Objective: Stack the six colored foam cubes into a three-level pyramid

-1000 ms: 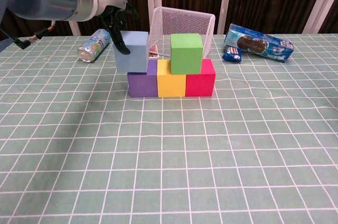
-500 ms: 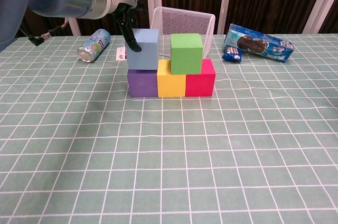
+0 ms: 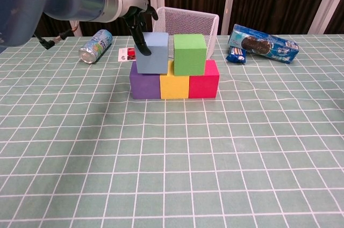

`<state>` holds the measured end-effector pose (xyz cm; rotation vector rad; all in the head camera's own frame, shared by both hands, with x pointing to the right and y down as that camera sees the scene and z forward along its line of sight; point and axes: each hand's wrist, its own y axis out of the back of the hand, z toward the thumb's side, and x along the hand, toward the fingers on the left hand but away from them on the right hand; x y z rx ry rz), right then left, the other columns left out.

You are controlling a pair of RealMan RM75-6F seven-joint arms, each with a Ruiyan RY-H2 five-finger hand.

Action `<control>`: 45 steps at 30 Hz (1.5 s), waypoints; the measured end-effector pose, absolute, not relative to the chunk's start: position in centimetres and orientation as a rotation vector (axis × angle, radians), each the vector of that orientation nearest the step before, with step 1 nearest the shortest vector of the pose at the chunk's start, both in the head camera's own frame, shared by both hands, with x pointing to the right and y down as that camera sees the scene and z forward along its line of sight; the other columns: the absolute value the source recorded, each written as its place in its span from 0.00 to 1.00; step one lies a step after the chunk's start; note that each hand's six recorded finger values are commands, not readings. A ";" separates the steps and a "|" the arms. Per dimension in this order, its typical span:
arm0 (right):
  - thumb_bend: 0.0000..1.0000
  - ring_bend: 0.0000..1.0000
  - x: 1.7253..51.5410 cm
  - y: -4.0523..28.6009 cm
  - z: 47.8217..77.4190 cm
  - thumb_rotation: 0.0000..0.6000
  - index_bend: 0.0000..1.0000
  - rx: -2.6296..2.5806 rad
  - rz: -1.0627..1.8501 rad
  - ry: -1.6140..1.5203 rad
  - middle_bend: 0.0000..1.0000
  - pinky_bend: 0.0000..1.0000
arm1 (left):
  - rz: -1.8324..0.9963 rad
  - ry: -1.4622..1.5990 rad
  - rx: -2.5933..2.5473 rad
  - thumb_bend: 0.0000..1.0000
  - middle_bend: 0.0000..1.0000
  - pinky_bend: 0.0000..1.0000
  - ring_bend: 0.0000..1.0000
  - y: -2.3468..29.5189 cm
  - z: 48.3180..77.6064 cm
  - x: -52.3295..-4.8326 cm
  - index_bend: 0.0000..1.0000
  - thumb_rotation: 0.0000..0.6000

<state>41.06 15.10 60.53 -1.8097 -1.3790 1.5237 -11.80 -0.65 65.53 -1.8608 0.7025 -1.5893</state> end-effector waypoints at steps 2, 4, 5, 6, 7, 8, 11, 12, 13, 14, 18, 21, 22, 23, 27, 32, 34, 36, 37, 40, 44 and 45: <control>0.31 0.00 41.1 15.1 60.6 1.00 0.00 -1.811 1.525 -1.380 0.00 0.00 | -1.594 0.700 -1.859 0.34 0.38 0.05 0.03 -0.6 65.7 -11.8 0.04 1.00; 0.31 0.00 41.1 15.1 60.6 1.00 0.00 -1.812 1.526 -1.381 0.00 0.00 | -1.594 0.698 -1.861 0.34 0.38 0.05 0.03 -0.5 65.7 -11.8 0.04 1.00; 0.31 0.00 41.1 15.1 60.6 1.00 0.00 -1.811 1.526 -1.382 0.00 0.00 | -1.594 0.697 -1.862 0.34 0.38 0.05 0.03 -0.5 65.8 -11.7 0.04 1.00; 0.31 0.00 41.1 15.1 60.6 1.00 0.00 -1.811 1.527 -1.383 0.00 0.00 | -1.593 0.697 -1.864 0.34 0.38 0.05 0.03 -0.4 65.8 -11.7 0.04 1.00; 0.31 0.00 41.1 15.1 60.6 1.00 0.00 -1.811 1.526 -1.383 0.00 0.00 | -1.592 0.698 -1.867 0.34 0.38 0.05 0.03 -0.4 65.8 -11.7 0.04 1.00; 0.31 0.00 41.1 15.1 60.6 1.00 0.00 -1.811 1.526 -1.383 0.00 0.00 | -1.592 0.699 -1.869 0.34 0.38 0.05 0.03 -0.4 65.9 -11.6 0.04 1.00; 0.31 0.00 41.1 15.1 60.6 1.00 0.00 -1.812 1.527 -1.382 0.00 0.00 | -1.587 0.702 -1.872 0.34 0.38 0.05 0.03 -0.3 65.9 -11.5 0.04 1.00; 0.31 0.00 41.1 15.1 60.6 1.00 0.00 -1.813 1.528 -1.381 0.00 0.00 | -1.586 0.703 -1.873 0.34 0.38 0.05 0.03 -0.3 65.9 -11.4 0.04 1.00; 0.31 0.00 41.1 15.1 60.6 1.00 0.00 -1.814 1.528 -1.381 0.00 0.00 | -1.584 0.704 -1.874 0.34 0.38 0.05 0.03 -0.3 65.8 -11.4 0.04 1.00; 0.31 0.00 41.1 15.2 60.6 1.00 0.00 -1.816 1.528 -1.380 0.00 0.00 | -1.583 0.704 -1.873 0.34 0.38 0.05 0.03 -0.3 65.8 -11.3 0.04 1.00; 0.31 0.00 41.0 15.2 60.7 1.00 0.00 -1.819 1.528 -1.374 0.00 0.00 | -1.580 0.708 -1.872 0.34 0.38 0.05 0.03 -0.4 65.8 -11.2 0.04 1.00; 0.31 0.00 41.0 15.2 60.7 1.00 0.00 -1.817 1.526 -1.377 0.00 0.00 | -1.575 0.712 -1.875 0.34 0.37 0.05 0.03 -0.4 65.6 -11.1 0.04 1.00; 0.31 0.00 41.0 15.2 60.7 1.00 0.00 -1.816 1.527 -1.379 0.00 0.00 | -1.574 0.712 -1.875 0.34 0.37 0.05 0.03 -0.4 65.6 -11.0 0.04 1.00; 0.31 0.00 41.0 15.2 60.7 1.00 0.00 -1.816 1.527 -1.380 0.00 0.00 | -1.574 0.712 -1.876 0.34 0.37 0.05 0.03 -0.4 65.6 -11.0 0.04 1.00; 0.31 0.00 41.0 15.2 60.7 1.00 0.00 -1.817 1.529 -1.379 0.00 0.00 | -1.577 0.713 -1.877 0.34 0.37 0.05 0.03 -0.4 65.5 -11.0 0.04 1.00; 0.31 0.00 41.0 15.1 60.7 1.00 0.00 -1.819 1.529 -1.382 0.00 0.00 | -1.577 0.709 -1.873 0.34 0.37 0.05 0.03 -0.5 65.5 -11.0 0.04 1.00; 0.31 0.00 41.0 15.1 60.7 1.00 0.00 -1.819 1.529 -1.384 0.00 0.00 | -1.577 0.709 -1.875 0.34 0.37 0.05 0.03 -0.4 65.6 -10.9 0.04 1.00; 0.31 0.00 41.0 15.2 60.7 1.00 0.00 -1.821 1.530 -1.384 0.00 0.00 | -1.576 0.709 -1.875 0.34 0.37 0.05 0.03 -0.4 65.7 -10.8 0.04 1.00; 0.31 0.00 41.0 15.2 60.7 1.00 0.00 -1.821 1.531 -1.384 0.00 0.00 | -1.575 0.709 -1.876 0.34 0.37 0.05 0.03 -0.4 65.7 -10.8 0.04 1.00; 0.31 0.00 41.0 15.2 60.7 1.00 0.00 -1.822 1.531 -1.385 0.00 0.00 | -1.571 0.708 -1.878 0.34 0.38 0.05 0.03 -0.3 65.8 -10.6 0.03 1.00; 0.31 0.00 41.0 15.2 60.8 1.00 0.00 -1.824 1.532 -1.383 0.00 0.00 | -1.566 0.712 -1.881 0.34 0.38 0.05 0.03 -0.4 65.8 -10.4 0.04 1.00; 0.31 0.00 41.0 15.2 60.8 1.00 0.00 -1.825 1.532 -1.382 0.00 0.00 | -1.565 0.711 -1.882 0.34 0.38 0.05 0.03 -0.4 65.8 -10.3 0.04 1.00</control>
